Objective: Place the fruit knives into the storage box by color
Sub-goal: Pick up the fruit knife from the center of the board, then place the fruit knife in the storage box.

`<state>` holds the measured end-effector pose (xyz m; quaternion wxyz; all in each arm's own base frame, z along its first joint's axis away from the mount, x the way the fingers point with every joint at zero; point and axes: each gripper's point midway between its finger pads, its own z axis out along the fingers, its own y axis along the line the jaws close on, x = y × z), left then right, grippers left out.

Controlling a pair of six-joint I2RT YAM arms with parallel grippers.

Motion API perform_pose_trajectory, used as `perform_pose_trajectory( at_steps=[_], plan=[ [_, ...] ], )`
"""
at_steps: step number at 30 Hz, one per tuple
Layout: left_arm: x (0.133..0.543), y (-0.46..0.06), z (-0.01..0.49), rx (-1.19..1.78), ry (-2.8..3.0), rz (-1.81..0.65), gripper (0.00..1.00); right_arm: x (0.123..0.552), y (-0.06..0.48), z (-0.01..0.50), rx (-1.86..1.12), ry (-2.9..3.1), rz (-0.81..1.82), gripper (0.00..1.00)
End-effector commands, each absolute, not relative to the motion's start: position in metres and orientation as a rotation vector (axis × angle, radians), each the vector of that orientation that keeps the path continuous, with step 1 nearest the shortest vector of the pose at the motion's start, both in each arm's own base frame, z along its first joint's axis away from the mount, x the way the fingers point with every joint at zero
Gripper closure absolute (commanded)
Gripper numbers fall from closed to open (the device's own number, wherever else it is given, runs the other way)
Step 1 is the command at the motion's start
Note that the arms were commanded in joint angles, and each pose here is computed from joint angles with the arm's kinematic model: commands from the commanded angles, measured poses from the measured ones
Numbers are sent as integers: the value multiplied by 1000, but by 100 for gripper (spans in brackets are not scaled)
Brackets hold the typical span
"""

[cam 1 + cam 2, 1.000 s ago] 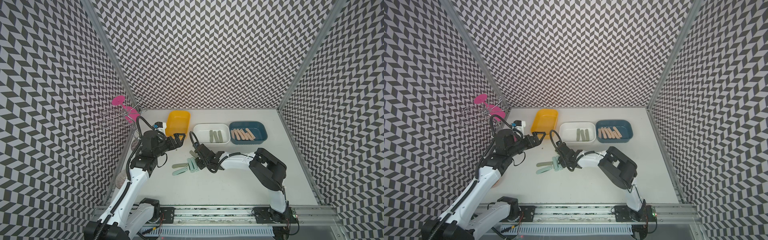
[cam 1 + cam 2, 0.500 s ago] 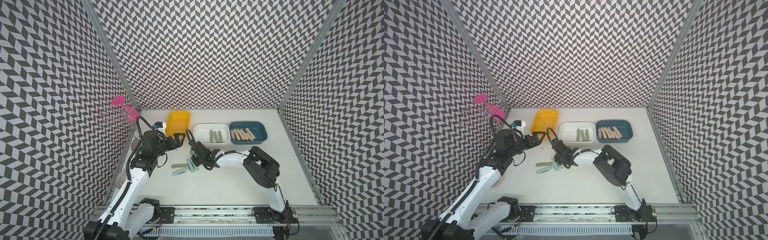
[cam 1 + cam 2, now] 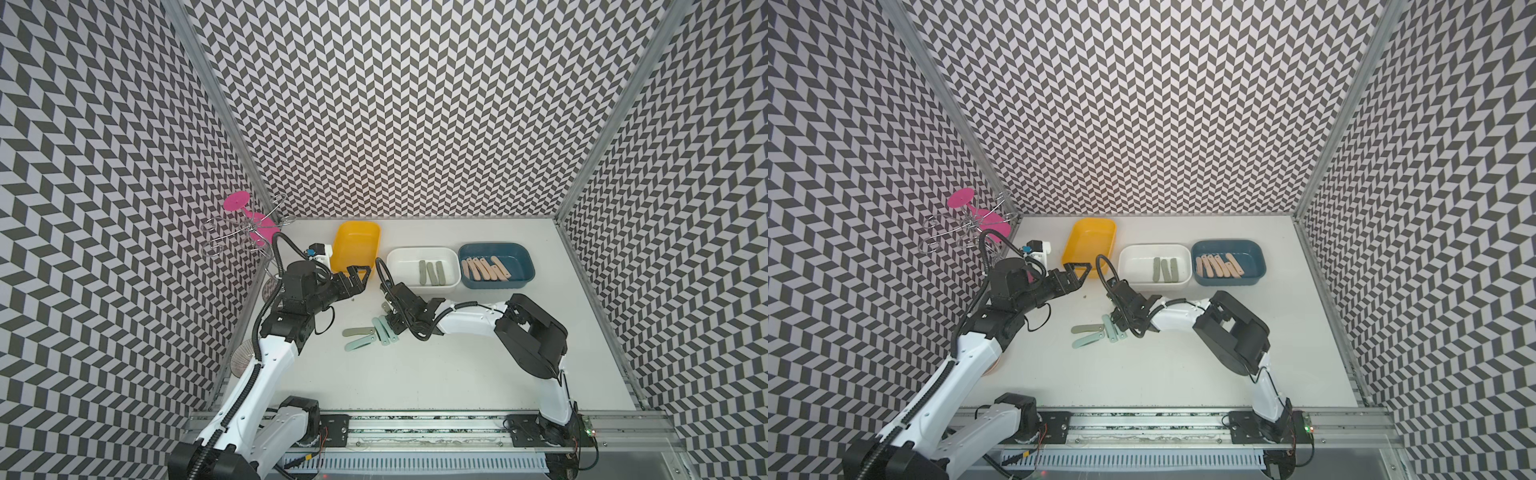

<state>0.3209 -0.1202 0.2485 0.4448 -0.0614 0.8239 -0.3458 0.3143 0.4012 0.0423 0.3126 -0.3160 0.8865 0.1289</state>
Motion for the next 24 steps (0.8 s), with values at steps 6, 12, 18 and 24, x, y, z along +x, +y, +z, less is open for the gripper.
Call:
perform_pose_trajectory(
  at_steps=[6,12,18,24],
  plan=[
    [330,-119,271,-154,1969,-866,0,315,412,133,-766,2192,500,82],
    [336,-118,274,-180,1965,-867,0,321,415,195,-684,2100,574,82],
    [346,-117,278,-222,1957,-880,0,353,396,224,-527,2071,584,82],
    [359,-120,278,-229,1966,-888,0,398,358,221,-284,2109,620,82]
  ],
)
